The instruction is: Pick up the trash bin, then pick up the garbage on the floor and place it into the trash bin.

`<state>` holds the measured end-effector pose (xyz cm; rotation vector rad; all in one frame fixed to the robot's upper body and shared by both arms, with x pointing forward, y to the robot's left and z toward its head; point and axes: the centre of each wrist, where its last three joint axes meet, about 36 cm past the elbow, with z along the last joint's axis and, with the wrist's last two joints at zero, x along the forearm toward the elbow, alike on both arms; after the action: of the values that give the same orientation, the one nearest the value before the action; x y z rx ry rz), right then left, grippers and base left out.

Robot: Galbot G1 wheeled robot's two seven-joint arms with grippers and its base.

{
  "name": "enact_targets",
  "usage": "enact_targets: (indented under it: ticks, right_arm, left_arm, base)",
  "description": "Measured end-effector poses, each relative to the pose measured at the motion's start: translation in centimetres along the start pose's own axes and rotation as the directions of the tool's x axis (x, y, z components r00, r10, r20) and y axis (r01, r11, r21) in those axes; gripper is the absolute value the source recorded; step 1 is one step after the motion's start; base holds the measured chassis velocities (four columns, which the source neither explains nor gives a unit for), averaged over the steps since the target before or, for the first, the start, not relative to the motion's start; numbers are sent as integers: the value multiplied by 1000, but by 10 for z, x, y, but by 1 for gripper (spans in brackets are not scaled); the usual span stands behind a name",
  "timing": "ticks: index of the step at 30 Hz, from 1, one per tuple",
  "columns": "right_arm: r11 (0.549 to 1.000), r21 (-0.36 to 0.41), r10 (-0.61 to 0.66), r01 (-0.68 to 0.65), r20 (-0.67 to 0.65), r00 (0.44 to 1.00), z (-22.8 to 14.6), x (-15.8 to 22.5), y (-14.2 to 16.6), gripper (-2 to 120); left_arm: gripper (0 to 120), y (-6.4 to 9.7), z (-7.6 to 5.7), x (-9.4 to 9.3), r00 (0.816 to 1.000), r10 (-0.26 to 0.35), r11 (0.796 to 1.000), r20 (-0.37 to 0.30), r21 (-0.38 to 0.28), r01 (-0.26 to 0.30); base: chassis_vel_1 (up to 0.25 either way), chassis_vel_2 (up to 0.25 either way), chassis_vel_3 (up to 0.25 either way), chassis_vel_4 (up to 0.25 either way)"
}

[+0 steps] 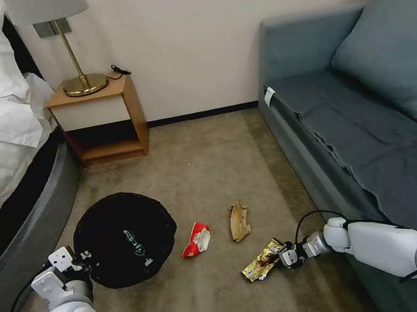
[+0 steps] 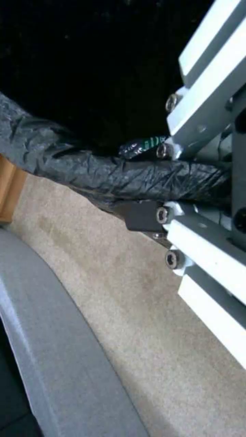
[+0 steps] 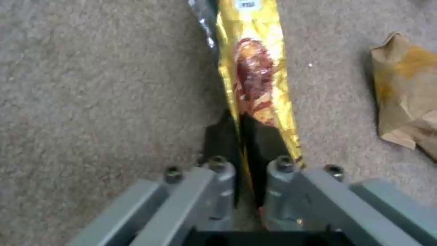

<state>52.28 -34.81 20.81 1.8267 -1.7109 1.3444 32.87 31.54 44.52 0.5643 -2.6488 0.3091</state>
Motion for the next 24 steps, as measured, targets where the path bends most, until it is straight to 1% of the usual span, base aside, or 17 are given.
enact_targets:
  ticks: [1, 7, 13, 16, 17, 19, 20, 21, 23, 24]
  right_arm:
    - [1000, -1, 5, -5, 1, 1000, 0, 0, 0, 1]
    - [1000, -8, 26, -26, 13, 1000, -2, 1, 0, 0]
    - [996, -28, 91, -90, 54, 994, -11, 10, -6, 0]
    - [986, -36, 163, -160, 83, 983, -14, 28, -19, 0]
    - [986, -36, 163, -160, 83, 983, -14, 28, -19, 0]
    - [976, -47, 215, -212, 100, 971, -15, 39, -29, 0]
    - [952, -74, 306, -298, 137, 942, -23, 55, -45, 0]
    - [952, -74, 306, -298, 137, 942, -23, 55, -45, 0]
    - [910, -128, 412, -394, 189, 891, -48, 75, -67, 0]
    - [910, -128, 412, -394, 189, 891, -48, 75, -67, 0]
  left_arm:
    - [2, 0, 0, 0, 1000, 0, 1000, 0, 0, 0]
    - [2, 0, 0, 0, 1000, 0, 1000, 1, 1, 0]
    - [2, 0, -1, 0, 1000, 1, 1000, 3, 2, -1]
    - [2, -2, 0, 1, 1000, 5, 1000, -3, -1, -5]
    - [2, -2, 0, 1, 1000, 5, 1000, -3, -1, -5]
    - [2, -3, 1, 1, 1000, 8, 1000, -6, -2, -8]
    - [2, -4, 1, 1, 1000, 11, 1000, -13, -5, -11]
    - [2, -4, 1, 1, 1000, 11, 1000, -13, -5, -11]
    - [2, -6, 2, 2, 1000, 18, 1000, -20, -9, -18]
    - [2, -6, 2, 2, 1000, 18, 1000, -20, -9, -18]
  base:
    - [0, 0, 0, 0]
    - [0, 0, 0, 0]
    - [0, 0, 0, 0]
    - [0, 0, 0, 0]
    - [0, 0, 0, 0]
    - [0, 0, 0, 0]
    - [0, 0, 0, 0]
    - [0, 0, 0, 0]
    - [0, 0, 0, 0]
    - [0, 0, 0, 0]
